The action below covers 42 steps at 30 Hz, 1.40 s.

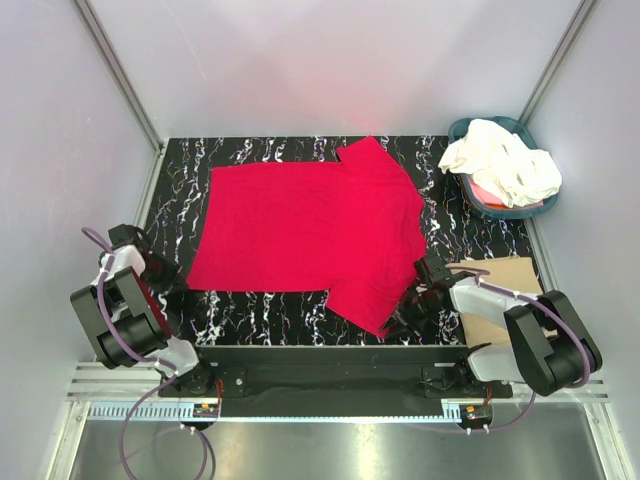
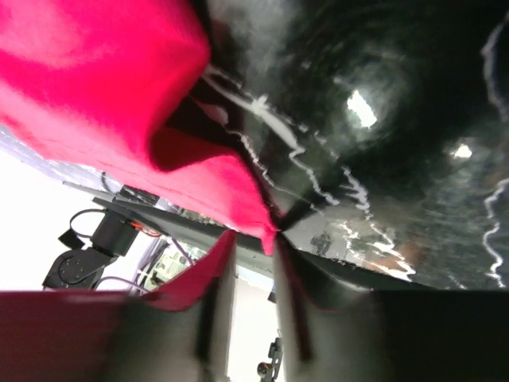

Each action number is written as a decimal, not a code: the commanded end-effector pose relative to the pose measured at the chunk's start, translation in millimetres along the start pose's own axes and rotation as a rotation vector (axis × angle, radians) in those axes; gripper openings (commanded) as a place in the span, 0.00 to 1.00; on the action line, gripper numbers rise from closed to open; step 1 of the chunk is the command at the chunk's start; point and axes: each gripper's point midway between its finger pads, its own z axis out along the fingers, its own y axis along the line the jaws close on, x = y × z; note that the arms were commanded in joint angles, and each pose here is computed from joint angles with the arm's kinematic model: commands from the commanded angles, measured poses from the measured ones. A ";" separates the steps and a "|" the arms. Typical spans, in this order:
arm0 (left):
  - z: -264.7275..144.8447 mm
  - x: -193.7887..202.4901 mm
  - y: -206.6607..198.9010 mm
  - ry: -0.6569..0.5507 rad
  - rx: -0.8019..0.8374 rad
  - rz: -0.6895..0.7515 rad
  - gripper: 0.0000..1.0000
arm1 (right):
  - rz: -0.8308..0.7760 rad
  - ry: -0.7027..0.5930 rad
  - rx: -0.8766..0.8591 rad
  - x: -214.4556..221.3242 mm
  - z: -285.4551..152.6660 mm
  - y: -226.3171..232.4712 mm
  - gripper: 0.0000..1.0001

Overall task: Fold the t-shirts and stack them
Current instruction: Fold the tshirt

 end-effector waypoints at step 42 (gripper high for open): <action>-36.0 -9.0 -25.8 -0.142 0.055 0.042 0.00 | -0.285 -0.248 -0.052 -18.9 -97.0 60.7 0.00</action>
